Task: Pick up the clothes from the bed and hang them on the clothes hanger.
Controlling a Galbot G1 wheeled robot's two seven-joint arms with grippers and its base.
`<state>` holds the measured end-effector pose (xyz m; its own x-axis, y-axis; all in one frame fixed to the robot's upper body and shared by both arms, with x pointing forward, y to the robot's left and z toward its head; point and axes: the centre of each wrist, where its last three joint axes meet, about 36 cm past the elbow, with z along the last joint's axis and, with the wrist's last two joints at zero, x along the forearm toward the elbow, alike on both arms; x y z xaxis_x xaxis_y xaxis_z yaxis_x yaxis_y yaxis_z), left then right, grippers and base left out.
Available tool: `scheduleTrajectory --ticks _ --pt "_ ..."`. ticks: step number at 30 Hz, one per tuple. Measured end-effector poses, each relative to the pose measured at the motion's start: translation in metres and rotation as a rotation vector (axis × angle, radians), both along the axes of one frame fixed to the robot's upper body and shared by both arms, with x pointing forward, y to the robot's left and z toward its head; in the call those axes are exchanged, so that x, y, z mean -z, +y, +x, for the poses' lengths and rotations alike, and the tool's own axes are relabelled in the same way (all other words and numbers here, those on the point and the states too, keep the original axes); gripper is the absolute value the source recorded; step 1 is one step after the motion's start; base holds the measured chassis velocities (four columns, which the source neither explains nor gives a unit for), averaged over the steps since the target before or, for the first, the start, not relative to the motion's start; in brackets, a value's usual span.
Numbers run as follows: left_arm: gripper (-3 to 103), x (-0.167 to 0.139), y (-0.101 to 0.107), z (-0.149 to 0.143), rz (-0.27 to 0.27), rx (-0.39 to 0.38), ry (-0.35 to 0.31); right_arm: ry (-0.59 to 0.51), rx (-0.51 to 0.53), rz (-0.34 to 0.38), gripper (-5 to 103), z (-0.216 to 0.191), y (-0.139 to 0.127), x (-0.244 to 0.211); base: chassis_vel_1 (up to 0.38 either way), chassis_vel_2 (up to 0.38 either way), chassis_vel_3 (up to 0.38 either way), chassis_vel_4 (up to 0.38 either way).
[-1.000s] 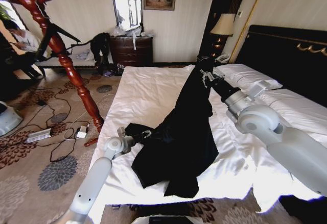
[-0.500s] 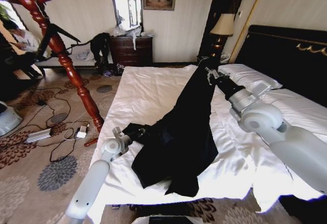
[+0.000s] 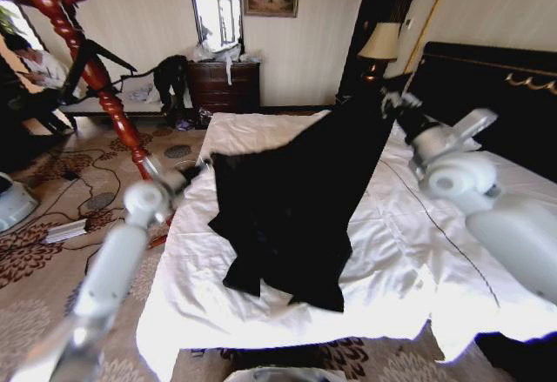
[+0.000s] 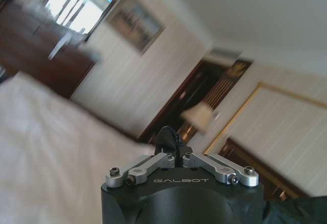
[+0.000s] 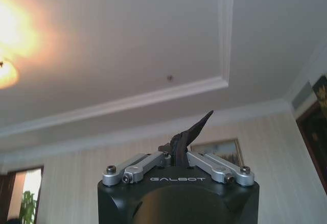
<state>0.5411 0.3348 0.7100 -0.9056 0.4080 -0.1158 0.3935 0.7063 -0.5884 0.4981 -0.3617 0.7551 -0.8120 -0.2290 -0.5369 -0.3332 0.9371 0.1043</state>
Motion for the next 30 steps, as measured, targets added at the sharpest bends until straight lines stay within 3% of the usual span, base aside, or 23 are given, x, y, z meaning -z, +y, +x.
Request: scheduleTrajectory --ticks 2,4,5,7,10,11,12,14,15,16,17,18,19,21,23,25,26,30 --pt "2 -0.06 0.013 -0.021 0.028 0.002 -0.12 -0.061 -0.007 0.028 1 -0.008 -0.004 -0.031 0.0 0.0 0.0 0.0" --pt "2 -0.082 0.015 -0.046 0.075 0.019 -0.174 -0.09 -0.014 0.019 1 -0.021 -0.006 -0.043 0.0 0.0 0.0 0.0" --pt "2 -0.082 0.015 -0.046 0.075 0.019 -0.174 -0.09 -0.014 0.019 1 -0.021 -0.006 -0.043 0.0 0.0 0.0 0.0" --pt "2 -0.083 0.008 -0.071 0.129 0.052 -0.191 -0.092 -0.037 -0.017 1 -0.039 0.002 -0.039 0.0 0.0 0.0 0.0" --pt "2 -0.053 -0.014 -0.112 0.245 0.086 -0.177 -0.026 -0.102 -0.079 1 -0.063 0.033 0.002 0.0 0.0 0.0 0.0" --pt "2 -0.053 -0.014 -0.112 0.245 0.086 -0.177 -0.026 -0.102 -0.079 1 -0.063 0.033 0.002 0.0 0.0 0.0 0.0" --pt "2 -0.026 -0.026 -0.129 0.303 0.087 -0.154 0.014 -0.124 -0.092 1 -0.07 0.046 0.025 0.0 0.0 0.0 0.0" --pt "2 0.046 -0.043 -0.144 0.382 0.067 -0.021 0.09 -0.147 -0.122 1 -0.082 0.063 0.068 0.0 0.0 0.0 0.0" --pt "2 0.099 -0.053 -0.155 0.405 0.056 0.1 0.146 -0.152 -0.141 1 -0.088 0.069 0.097 0.0 0.0 0.0 0.0" --pt "2 0.099 -0.053 -0.155 0.405 0.056 0.1 0.146 -0.152 -0.141 1 -0.088 0.069 0.097 0.0 0.0 0.0 0.0" --pt "2 0.12 -0.057 -0.161 0.409 0.054 0.155 0.174 -0.154 -0.15 1 -0.091 0.072 0.11 0.0 0.0 0.0 0.0" --pt "2 0.16 -0.064 -0.173 0.414 0.049 0.262 0.232 -0.156 -0.167 1 -0.096 0.075 0.136 0.0 0.0 0.0 0.0" --pt "2 0.16 -0.064 -0.173 0.414 0.049 0.262 0.232 -0.156 -0.167 1 -0.096 0.075 0.136 0.0 0.0 0.0 0.0" --pt "2 0.217 -0.076 -0.196 0.44 0.053 0.438 0.308 -0.146 -0.203 1 -0.103 0.076 0.173 0.0 0.0 0.0 0.0" --pt "2 0.242 -0.083 -0.21 0.468 0.062 0.527 0.341 -0.14 -0.212 1 -0.105 0.076 0.189 0.0 0.0 0.0 0.0" --pt "2 0.248 -0.085 -0.214 0.475 0.065 0.553 0.349 -0.139 -0.21 1 -0.105 0.076 0.193 0.0 0.0 0.0 0.0" --pt "2 0.261 -0.091 -0.224 0.486 0.074 0.628 0.368 -0.137 -0.201 1 -0.104 0.077 0.202 0.0 0.0 0.0 0.0" --pt "2 0.26 -0.096 -0.241 0.485 0.088 0.708 0.377 -0.135 -0.189 1 -0.102 0.08 0.209 0.0 0.0 0.0 0.0"
